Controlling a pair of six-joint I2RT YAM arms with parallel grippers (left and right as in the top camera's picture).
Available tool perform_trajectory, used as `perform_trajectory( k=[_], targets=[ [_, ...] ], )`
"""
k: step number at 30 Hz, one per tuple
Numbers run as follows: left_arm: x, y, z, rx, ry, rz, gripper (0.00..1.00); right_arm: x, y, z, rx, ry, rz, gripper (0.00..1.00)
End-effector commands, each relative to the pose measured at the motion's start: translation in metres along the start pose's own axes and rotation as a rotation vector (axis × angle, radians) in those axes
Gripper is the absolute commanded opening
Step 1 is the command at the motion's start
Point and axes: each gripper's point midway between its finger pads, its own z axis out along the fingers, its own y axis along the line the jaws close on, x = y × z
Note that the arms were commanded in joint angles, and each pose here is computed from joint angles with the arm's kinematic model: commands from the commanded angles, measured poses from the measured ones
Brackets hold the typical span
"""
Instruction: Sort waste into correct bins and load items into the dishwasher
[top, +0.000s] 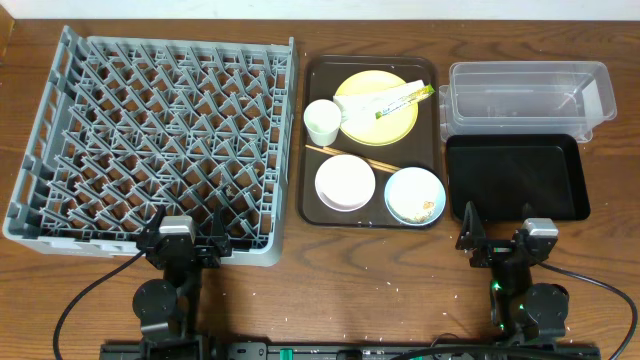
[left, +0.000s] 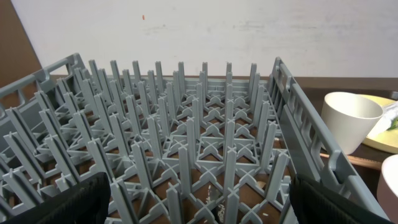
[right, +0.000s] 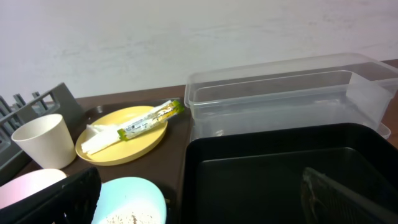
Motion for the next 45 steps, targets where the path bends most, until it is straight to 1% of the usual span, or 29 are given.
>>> perform_trajectory(
  k=[1, 16, 19, 23, 25, 28, 31, 36, 38, 41, 45],
  targets=[
    [0.015, 0.000, 0.002, 0.006, 0.036, 0.007, 0.92, 0.001, 0.004, 0.000, -0.017, 0.001, -0.005, 0.99],
    [0.015, 0.000, 0.002, 0.006, 0.036, 0.007, 0.92, 0.001, 0.004, 0.000, -0.016, 0.001, -0.005, 0.99],
    [0.015, 0.000, 0.002, 0.006, 0.036, 0.007, 0.93, -0.003, -0.003, 0.000, 0.022, -0.014, -0.012, 0.99],
    [0.015, 0.000, 0.002, 0.006, 0.036, 0.007, 0.92, -0.010, 0.000, -0.001, 0.005, -0.042, 0.006, 0.99],
    [0.015, 0.000, 0.002, 0.005, 0.036, 0.007, 0.92, -0.017, 0.003, -0.001, -0.007, -0.072, 0.010, 0.99],
    [0.015, 0.000, 0.002, 0.006, 0.036, 0.007, 0.92, -0.031, 0.018, -0.003, -0.087, -0.121, 0.007, 0.99],
    [0.015, 0.000, 0.002, 0.006, 0.036, 0.007, 0.92, -0.040, 0.033, -0.007, -0.170, -0.133, 0.001, 0.99],
    [0.015, 0.000, 0.002, 0.006, 0.036, 0.007, 0.92, -0.069, 0.043, -0.011, -0.201, -0.148, -0.003, 0.99],
    [0.015, 0.000, 0.002, 0.006, 0.036, 0.007, 0.92, -0.083, 0.046, -0.010, -0.200, -0.139, -0.006, 0.99],
    [0.015, 0.000, 0.002, 0.006, 0.036, 0.007, 0.92, -0.099, 0.057, -0.002, -0.234, -0.085, -0.006, 0.99],
    [0.015, 0.000, 0.002, 0.006, 0.036, 0.007, 0.92, -0.125, 0.069, 0.019, -0.258, -0.015, -0.003, 0.99]
  ],
)
